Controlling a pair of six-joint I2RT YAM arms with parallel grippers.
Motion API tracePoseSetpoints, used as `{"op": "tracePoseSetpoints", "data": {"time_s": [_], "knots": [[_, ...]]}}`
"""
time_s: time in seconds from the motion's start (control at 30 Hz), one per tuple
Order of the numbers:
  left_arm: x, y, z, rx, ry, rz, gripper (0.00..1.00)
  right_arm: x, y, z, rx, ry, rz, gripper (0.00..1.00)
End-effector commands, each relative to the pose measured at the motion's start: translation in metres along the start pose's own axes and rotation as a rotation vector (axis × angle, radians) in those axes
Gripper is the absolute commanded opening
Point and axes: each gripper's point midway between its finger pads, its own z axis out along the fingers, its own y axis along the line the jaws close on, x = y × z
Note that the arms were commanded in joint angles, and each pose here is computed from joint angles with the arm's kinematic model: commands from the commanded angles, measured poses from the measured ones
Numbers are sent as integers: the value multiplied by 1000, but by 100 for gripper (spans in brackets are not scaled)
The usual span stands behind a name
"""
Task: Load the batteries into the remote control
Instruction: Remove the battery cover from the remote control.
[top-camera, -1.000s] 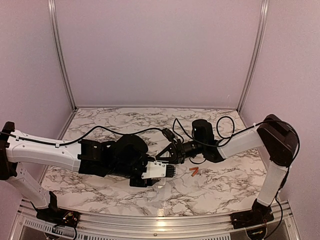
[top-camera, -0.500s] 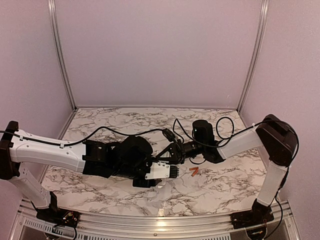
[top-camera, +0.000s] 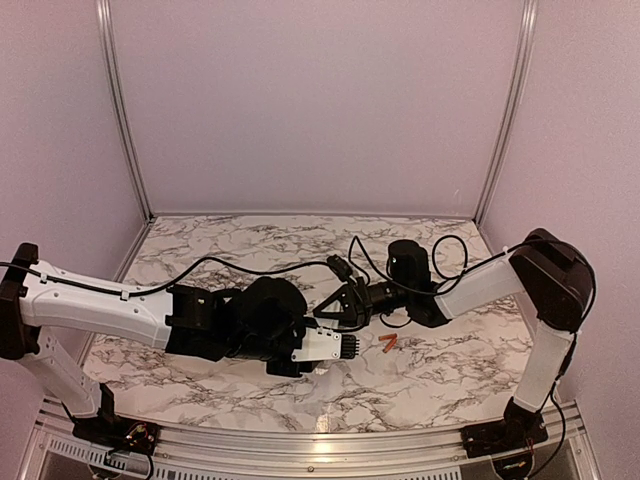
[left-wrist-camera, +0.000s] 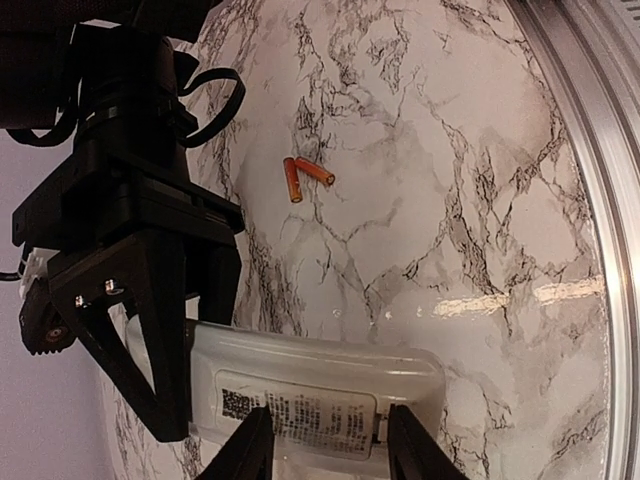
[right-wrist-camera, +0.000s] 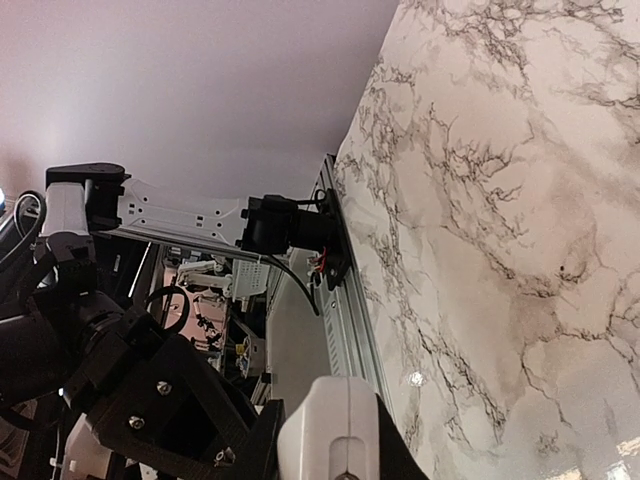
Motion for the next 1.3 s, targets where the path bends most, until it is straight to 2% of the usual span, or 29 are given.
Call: {"op": "tracePoseSetpoints", "data": {"time_s": [0.0, 0.27, 1.03, 1.17, 1.27], "knots": [[1, 23, -7, -122, -3, 5, 40, 8, 8, 3, -57, 45, 18, 0], [-15, 38, -29, -176, -86, -11, 39, 8, -1, 4, -43, 41, 44, 0], [8, 16, -20, -115, -33, -11, 39, 0, 6, 0, -65, 11, 57, 0], [6, 18, -21, -120, -40, -24, 43, 0, 4, 0, -60, 8, 61, 0], [3, 18, -23, -110, -50, -33, 51, 0, 0, 0, -54, 5, 70, 0]]}}
